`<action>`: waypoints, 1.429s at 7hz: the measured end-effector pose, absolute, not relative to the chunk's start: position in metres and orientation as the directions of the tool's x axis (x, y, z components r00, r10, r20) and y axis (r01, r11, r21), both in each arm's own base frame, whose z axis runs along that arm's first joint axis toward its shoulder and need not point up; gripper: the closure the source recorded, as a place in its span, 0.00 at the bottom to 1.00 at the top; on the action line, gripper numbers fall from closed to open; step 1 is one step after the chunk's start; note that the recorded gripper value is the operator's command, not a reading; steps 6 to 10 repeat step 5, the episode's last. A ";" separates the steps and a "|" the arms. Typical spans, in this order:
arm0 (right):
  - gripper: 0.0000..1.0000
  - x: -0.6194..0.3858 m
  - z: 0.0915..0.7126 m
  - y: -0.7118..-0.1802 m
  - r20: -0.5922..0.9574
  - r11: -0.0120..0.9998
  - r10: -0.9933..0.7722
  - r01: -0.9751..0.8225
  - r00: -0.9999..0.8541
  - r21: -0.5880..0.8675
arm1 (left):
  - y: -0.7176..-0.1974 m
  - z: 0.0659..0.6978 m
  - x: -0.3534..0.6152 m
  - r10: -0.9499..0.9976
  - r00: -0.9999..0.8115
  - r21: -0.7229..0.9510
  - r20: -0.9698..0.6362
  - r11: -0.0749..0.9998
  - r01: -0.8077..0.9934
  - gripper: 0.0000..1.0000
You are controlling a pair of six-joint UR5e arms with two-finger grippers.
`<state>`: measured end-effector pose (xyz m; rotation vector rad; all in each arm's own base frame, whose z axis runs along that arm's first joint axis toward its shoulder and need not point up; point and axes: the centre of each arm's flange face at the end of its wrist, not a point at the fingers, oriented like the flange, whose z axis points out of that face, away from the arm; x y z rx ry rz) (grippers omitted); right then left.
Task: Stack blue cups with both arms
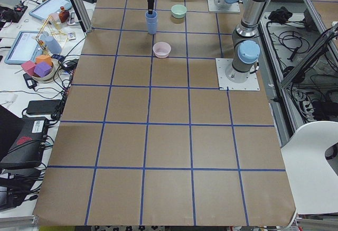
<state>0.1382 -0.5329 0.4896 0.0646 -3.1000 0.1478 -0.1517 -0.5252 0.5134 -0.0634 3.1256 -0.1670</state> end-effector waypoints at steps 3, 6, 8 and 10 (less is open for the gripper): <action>0.00 0.138 0.489 -0.533 0.038 0.995 -0.040 -0.043 -0.998 -0.094 | -0.521 0.515 -0.151 -0.046 -0.999 -0.089 -0.010 0.995 -0.045 0.00; 0.00 0.139 0.488 -0.533 0.030 0.995 -0.043 -0.045 -0.999 -0.093 | -0.521 0.514 -0.150 -0.048 -0.999 -0.087 -0.010 0.995 -0.047 0.00; 0.00 0.139 0.488 -0.533 0.030 0.995 -0.043 -0.045 -0.999 -0.093 | -0.521 0.514 -0.150 -0.048 -0.999 -0.087 -0.010 0.995 -0.047 0.00; 0.00 0.139 0.488 -0.533 0.030 0.995 -0.043 -0.045 -0.999 -0.093 | -0.521 0.514 -0.150 -0.048 -0.999 -0.087 -0.010 0.995 -0.047 0.00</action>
